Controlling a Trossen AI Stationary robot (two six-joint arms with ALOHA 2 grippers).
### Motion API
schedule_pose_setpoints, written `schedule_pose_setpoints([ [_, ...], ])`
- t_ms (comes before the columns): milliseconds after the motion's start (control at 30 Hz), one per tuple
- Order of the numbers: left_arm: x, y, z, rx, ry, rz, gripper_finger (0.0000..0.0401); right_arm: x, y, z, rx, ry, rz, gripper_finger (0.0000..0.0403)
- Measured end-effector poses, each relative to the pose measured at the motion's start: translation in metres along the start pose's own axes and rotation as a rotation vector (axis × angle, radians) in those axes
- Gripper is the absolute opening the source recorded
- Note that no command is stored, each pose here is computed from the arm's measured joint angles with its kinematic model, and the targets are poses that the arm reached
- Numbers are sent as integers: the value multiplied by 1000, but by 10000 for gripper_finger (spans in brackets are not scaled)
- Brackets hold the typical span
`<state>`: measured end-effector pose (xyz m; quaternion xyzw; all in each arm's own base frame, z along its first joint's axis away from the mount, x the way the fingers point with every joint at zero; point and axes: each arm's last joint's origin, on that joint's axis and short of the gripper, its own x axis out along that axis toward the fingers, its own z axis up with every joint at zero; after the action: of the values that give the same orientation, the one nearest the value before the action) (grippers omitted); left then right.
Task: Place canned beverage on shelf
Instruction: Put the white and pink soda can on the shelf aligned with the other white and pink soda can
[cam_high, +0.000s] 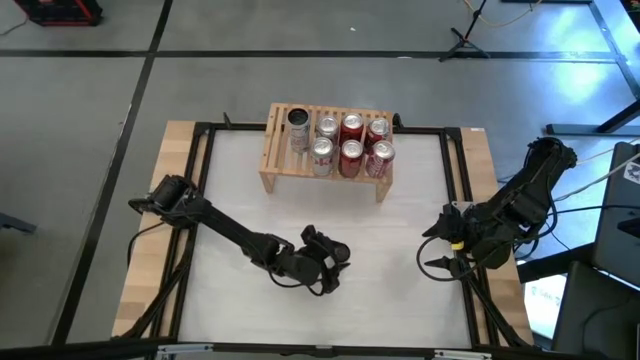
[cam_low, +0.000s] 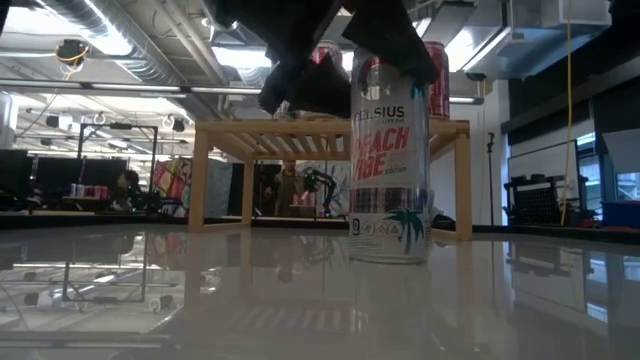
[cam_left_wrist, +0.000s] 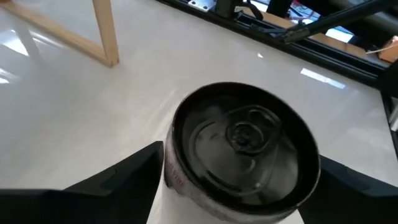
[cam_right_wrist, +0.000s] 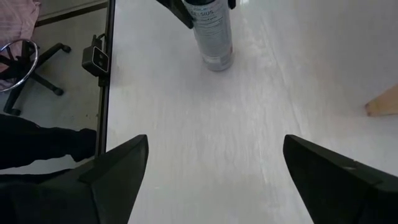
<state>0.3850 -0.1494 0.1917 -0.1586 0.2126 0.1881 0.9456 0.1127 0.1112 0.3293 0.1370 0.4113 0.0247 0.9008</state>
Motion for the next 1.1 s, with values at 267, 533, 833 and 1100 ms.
schedule_pose_setpoints([
  [267,1,2,3,-85,-19,23,242,0,0,0,0,0,0,363],
  [533,-12,-10,26,-128,-26,-27,235,0,0,0,0,3,1,363],
  [833,-71,-13,104,-94,-8,-24,235,0,-1,0,-2,-1,-7,363],
  [1100,-143,25,162,-53,12,29,235,0,-1,1,2,-41,-34,363],
])
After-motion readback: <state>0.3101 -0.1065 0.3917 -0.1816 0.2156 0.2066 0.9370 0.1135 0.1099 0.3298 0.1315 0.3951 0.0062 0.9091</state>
